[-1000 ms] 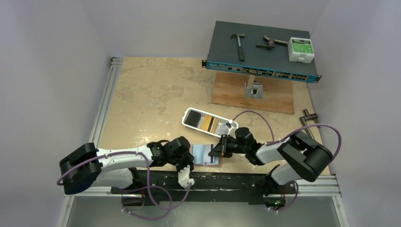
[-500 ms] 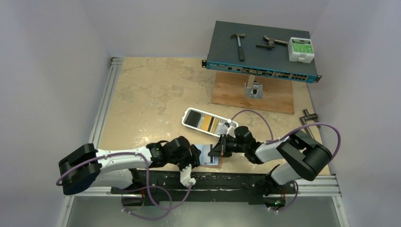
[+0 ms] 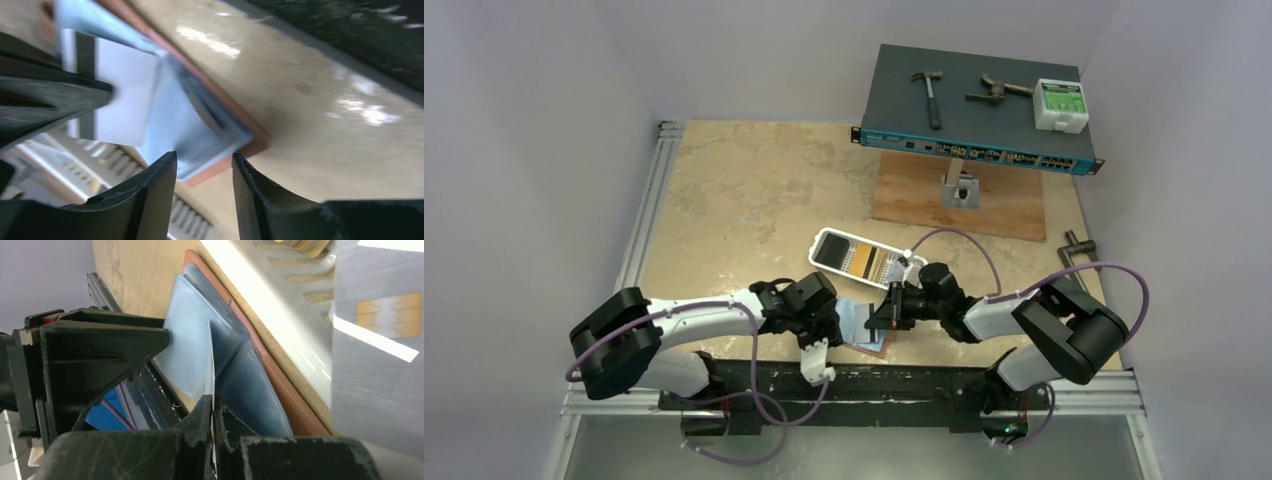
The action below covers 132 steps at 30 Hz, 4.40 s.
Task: Put the credit cards into the card holder
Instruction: Insert the credit card into the card holder.
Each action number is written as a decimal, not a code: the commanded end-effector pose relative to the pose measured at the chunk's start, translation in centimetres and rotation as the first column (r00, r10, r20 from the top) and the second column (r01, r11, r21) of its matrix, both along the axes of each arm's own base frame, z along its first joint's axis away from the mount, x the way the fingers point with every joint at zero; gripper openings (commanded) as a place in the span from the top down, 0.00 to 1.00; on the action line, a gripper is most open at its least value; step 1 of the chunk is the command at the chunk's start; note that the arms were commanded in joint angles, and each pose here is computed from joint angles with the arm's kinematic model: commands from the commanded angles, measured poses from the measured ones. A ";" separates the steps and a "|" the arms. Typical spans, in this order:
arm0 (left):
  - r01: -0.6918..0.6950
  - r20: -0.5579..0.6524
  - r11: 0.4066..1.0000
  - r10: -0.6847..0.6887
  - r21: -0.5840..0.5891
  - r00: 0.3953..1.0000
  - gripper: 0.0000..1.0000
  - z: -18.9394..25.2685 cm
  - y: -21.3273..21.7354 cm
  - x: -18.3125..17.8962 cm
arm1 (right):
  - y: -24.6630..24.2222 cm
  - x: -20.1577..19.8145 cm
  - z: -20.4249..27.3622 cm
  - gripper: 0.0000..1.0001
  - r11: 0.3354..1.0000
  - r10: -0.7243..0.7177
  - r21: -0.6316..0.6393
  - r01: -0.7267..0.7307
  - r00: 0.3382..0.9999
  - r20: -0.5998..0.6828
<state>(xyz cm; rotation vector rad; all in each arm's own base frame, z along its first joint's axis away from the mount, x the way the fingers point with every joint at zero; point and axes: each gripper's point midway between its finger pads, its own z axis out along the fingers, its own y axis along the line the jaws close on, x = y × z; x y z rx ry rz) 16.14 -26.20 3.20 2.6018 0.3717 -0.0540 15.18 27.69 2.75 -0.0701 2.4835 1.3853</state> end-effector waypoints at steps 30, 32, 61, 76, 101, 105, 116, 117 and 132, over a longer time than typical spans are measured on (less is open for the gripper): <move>0.224 -0.050 0.973 -0.222 0.050 0.974 0.39 -1.4 2.1 0.0 | -0.5 2.6 0.9 1.00 0.995 0.069 -0.072 -0.065 0.996 0.061; 0.199 -0.063 0.975 -0.194 0.096 0.979 0.40 -1.7 2.3 0.1 | -0.4 2.7 1.1 1.00 0.995 0.076 -0.071 -0.071 0.995 0.066; 0.009 -0.121 0.972 0.020 0.235 0.992 0.55 -2.8 3.3 -2.4 | -0.5 -1.0 1.1 1.00 0.989 0.139 0.051 -0.136 0.988 -0.060; -0.052 -0.097 0.977 0.073 0.206 0.993 0.51 -2.8 3.2 -2.4 | -0.4 0.9 2.2 1.00 0.996 0.010 0.089 -0.009 1.000 -0.016; -0.161 -0.103 0.962 0.187 0.220 0.977 0.53 -2.5 2.6 -2.6 | -0.2 2.2 1.5 1.00 0.986 -0.100 0.131 0.103 0.995 -0.028; -0.174 -0.097 0.961 0.198 0.214 0.975 0.53 -2.5 2.3 -2.5 | 0.0 2.0 1.5 1.00 0.987 -0.094 0.130 0.097 0.995 -0.030; -0.191 -0.081 0.959 0.211 0.207 0.974 0.53 -2.6 2.3 -2.5 | 0.7 0.9 0.7 1.00 0.990 -0.076 0.114 0.082 0.996 -0.053; -0.192 -0.081 0.959 0.212 0.209 0.974 0.53 -2.6 2.3 -2.5 | 0.8 0.9 0.7 1.00 0.991 -0.072 0.111 0.077 0.996 -0.054; -0.185 -0.070 0.959 0.204 0.215 0.977 0.53 -2.6 2.2 -2.6 | -0.3 -0.2 -0.8 1.00 0.995 -0.083 0.049 0.088 0.993 -0.087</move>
